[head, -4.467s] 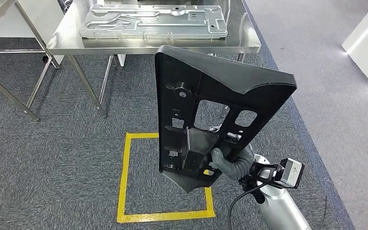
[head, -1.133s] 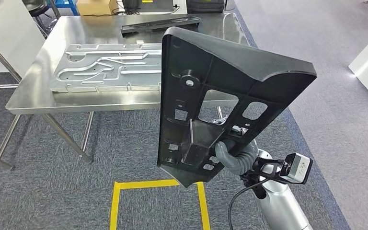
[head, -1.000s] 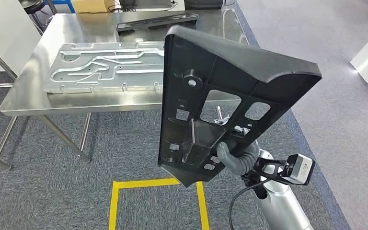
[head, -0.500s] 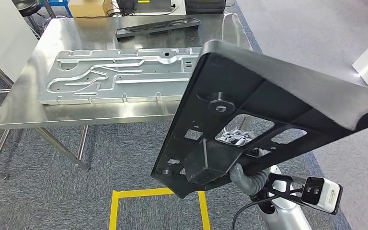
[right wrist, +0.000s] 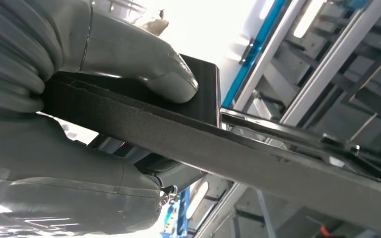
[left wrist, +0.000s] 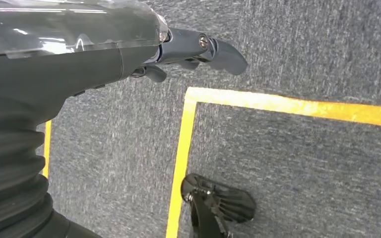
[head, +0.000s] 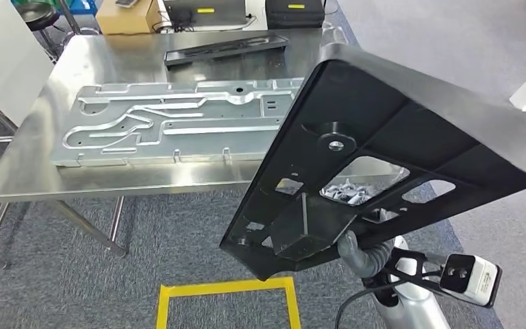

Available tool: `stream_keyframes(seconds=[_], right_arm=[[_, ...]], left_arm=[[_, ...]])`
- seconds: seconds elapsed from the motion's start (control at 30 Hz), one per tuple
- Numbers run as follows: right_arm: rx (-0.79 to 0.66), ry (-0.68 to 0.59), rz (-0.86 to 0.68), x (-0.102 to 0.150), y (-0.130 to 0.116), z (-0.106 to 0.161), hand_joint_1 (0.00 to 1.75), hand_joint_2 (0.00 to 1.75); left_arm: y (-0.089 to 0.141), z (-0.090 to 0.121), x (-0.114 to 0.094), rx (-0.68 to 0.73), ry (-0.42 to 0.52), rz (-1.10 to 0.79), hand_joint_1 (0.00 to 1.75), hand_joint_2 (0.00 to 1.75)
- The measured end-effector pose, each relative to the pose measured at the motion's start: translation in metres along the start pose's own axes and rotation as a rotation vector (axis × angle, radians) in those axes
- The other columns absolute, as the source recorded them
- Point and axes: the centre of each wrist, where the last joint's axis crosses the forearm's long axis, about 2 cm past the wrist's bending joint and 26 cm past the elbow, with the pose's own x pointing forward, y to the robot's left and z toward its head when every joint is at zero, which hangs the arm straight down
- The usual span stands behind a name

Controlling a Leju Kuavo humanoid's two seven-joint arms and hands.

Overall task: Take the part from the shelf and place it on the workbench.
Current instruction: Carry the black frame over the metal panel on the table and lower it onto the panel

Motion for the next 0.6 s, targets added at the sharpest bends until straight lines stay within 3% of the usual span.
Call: stream_keyframes(seconds=[0.6], right_arm=[[-0.013, 0.002, 0.012, 0.0069, -0.0002, 0.0058, 1.75, 1.75]], left_arm=[[0.0020, 0.0000, -0.0009, -0.008, -0.011, -0.018, 0.00, 1.75]])
